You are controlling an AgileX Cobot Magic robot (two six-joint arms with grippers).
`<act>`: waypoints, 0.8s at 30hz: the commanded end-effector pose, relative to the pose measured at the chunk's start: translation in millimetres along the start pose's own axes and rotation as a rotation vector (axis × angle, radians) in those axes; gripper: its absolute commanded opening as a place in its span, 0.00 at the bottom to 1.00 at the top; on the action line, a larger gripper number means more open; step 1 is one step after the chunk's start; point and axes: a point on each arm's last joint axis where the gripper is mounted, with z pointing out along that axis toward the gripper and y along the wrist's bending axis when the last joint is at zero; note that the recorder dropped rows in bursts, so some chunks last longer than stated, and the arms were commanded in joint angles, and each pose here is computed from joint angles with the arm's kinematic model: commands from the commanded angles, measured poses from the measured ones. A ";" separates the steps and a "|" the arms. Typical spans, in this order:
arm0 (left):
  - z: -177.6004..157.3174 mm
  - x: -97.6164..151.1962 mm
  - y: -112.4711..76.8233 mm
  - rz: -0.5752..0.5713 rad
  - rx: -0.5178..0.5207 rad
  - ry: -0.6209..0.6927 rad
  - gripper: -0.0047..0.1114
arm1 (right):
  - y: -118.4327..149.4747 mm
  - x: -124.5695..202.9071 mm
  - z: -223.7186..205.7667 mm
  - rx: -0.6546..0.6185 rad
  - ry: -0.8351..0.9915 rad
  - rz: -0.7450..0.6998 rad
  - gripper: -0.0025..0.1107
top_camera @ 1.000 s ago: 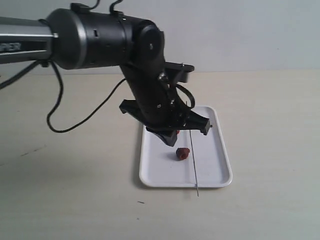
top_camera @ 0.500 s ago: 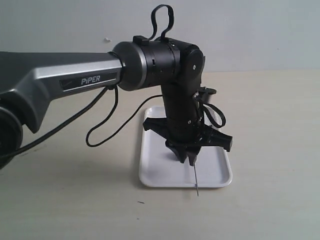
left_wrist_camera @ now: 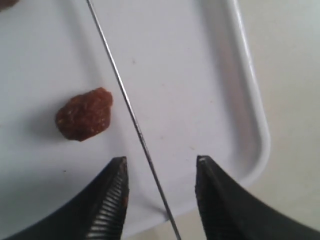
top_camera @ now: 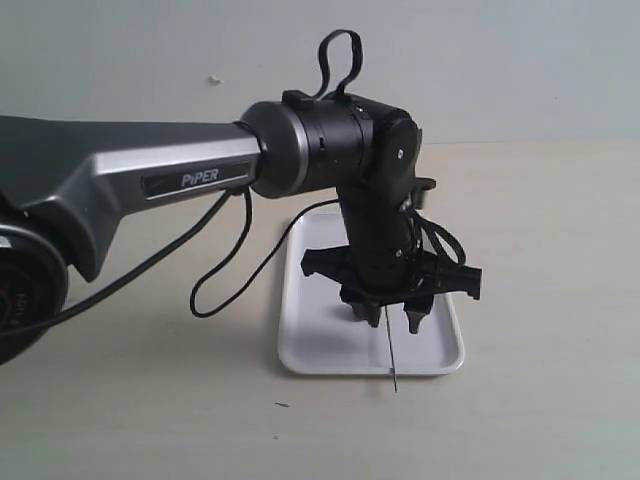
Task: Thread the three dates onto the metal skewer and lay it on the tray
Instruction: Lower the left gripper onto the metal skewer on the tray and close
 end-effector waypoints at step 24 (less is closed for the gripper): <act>34.9 5.8 -0.2 -0.067 -0.037 0.051 0.42 | -0.2 0.4 0.1 0.006 -0.014 -0.007 0.02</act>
